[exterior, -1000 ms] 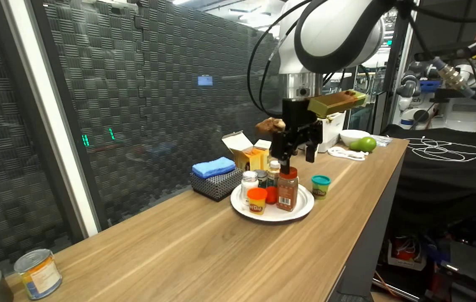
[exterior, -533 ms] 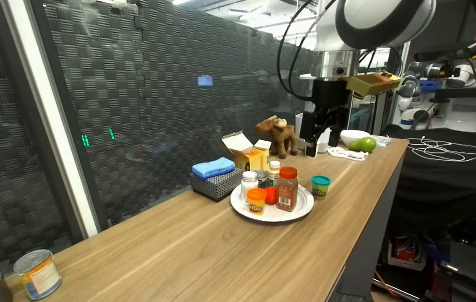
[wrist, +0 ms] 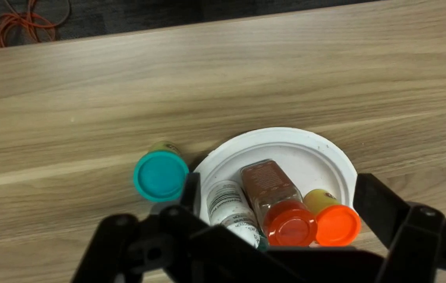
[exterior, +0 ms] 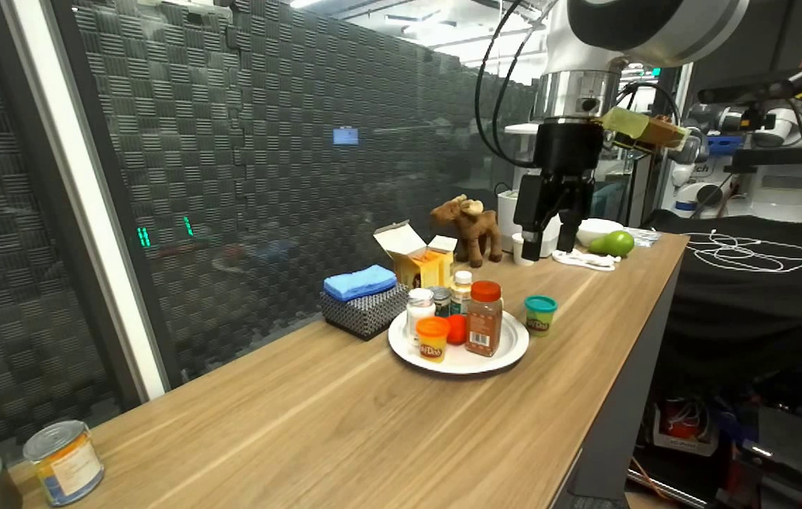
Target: Put the bottles on the tray
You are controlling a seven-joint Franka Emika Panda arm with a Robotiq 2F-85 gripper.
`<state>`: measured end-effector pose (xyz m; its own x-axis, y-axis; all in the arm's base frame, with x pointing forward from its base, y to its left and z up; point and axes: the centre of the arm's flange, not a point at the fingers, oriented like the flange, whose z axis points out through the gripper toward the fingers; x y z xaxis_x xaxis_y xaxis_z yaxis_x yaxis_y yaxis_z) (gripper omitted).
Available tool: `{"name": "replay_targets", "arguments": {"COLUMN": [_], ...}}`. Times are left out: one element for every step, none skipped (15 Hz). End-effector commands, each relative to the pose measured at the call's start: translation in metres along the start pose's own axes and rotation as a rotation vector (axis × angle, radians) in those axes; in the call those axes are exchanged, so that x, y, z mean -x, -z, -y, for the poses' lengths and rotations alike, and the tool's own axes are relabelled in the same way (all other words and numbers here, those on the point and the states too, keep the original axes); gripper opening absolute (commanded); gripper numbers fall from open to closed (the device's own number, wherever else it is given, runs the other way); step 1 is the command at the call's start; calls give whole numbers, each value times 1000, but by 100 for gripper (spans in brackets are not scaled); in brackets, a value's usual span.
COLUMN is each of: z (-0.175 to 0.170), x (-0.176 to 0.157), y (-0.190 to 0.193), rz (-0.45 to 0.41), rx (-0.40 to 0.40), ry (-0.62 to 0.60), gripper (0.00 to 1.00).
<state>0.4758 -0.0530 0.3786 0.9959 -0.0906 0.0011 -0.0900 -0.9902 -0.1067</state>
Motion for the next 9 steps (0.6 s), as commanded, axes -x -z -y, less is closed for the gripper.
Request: {"name": "replay_targets", "arguments": {"z": [0, 0, -1, -3, -4, -6, -8, -10, -12], "x": [-1, -3, -4, -7, -9, -12, -14, -17, -19], "y": [-5, -12, -17, -23, -29, -35, -40, -47, -54], "rz": [-16, -34, -36, -44, -58, -72, -78, -81, -80], "rx": [27, 58, 79, 109, 141, 172, 199, 219, 237], "ry": [6, 9, 24, 30, 35, 29, 27, 23, 24], "gripper": [100, 100, 100, 100, 100, 100, 100, 100, 100]}}
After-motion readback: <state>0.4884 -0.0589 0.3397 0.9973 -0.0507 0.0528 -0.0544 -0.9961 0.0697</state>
